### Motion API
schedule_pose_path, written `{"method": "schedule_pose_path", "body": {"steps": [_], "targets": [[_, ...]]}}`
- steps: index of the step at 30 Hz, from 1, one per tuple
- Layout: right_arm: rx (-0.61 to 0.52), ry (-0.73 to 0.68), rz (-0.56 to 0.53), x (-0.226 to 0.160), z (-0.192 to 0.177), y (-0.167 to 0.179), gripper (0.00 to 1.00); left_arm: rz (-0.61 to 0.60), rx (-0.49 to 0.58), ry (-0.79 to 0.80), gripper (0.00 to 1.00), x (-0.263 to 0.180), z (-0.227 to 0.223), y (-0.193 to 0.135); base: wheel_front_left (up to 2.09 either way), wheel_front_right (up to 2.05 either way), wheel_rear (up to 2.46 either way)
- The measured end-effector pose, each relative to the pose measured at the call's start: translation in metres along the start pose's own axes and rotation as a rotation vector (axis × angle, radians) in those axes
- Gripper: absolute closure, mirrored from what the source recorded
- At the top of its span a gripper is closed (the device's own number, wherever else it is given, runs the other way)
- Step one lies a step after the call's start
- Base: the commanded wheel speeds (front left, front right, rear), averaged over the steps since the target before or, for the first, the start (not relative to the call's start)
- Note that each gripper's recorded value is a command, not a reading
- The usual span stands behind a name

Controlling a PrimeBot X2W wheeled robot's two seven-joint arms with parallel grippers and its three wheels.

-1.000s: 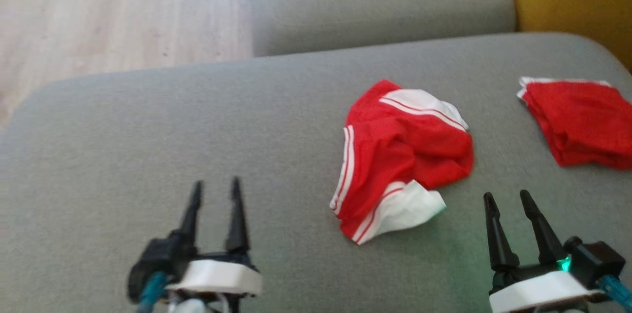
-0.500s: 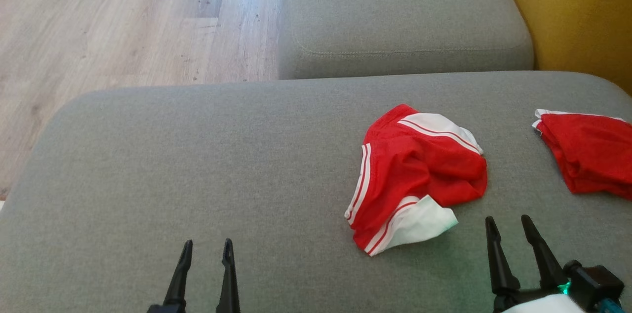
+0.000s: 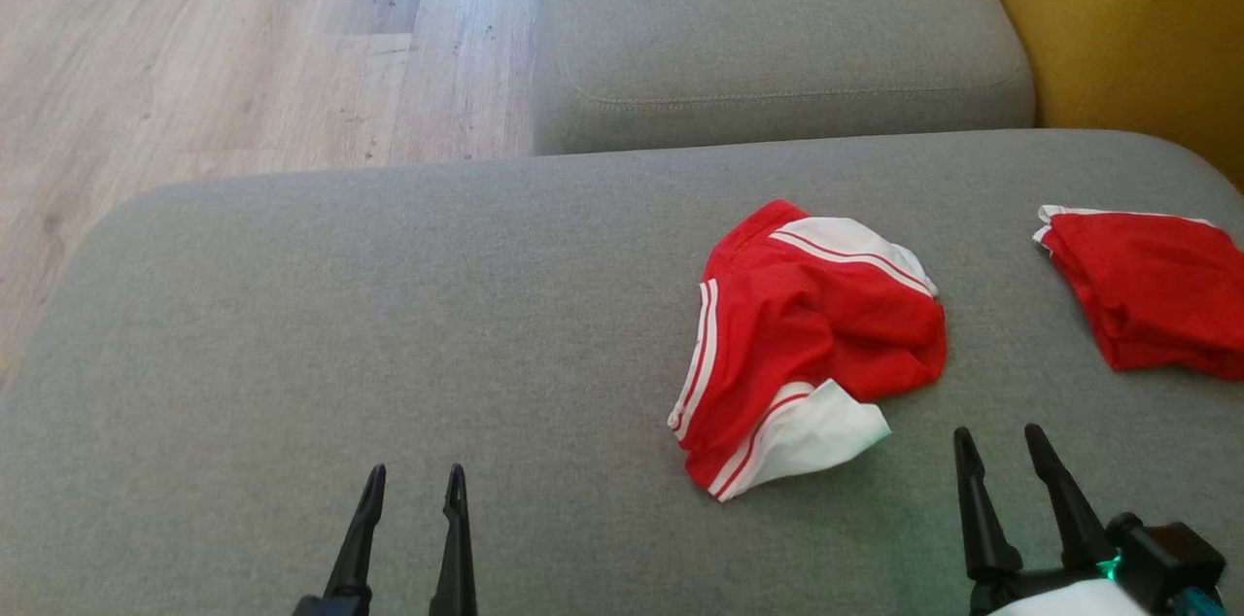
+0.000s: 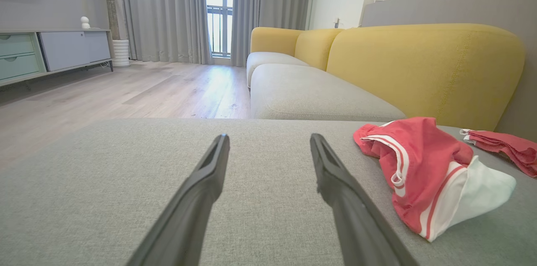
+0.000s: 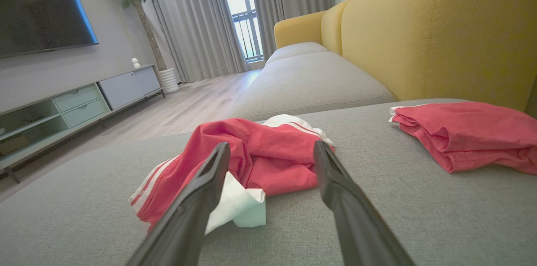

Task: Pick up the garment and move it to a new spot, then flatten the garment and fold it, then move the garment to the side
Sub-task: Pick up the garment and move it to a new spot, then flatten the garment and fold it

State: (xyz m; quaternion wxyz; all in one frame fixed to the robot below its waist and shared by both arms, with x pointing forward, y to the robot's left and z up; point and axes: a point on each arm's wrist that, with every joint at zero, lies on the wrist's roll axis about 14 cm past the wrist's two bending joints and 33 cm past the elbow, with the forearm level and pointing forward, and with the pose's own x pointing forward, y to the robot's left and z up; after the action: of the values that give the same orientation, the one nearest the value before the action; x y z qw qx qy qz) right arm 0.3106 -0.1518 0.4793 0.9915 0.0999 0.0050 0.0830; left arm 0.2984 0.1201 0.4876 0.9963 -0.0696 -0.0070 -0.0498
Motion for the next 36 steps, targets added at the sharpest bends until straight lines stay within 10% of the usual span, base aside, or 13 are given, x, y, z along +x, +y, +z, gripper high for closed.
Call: {"method": "schedule_pose_path", "body": {"steps": [23,36], "targets": [[0.008,0.011,-0.006,-0.002,-0.004,0.000,0.00,-0.045,-0.003,0.043,0.00,0.000,-0.013,-0.011,0.00,0.00,0.00],[0.018,0.077,0.008,0.017,-0.021,0.001,0.00,-0.495,0.005,0.325,0.00,0.028,-0.086,-0.113,0.00,0.00,0.00]]}}
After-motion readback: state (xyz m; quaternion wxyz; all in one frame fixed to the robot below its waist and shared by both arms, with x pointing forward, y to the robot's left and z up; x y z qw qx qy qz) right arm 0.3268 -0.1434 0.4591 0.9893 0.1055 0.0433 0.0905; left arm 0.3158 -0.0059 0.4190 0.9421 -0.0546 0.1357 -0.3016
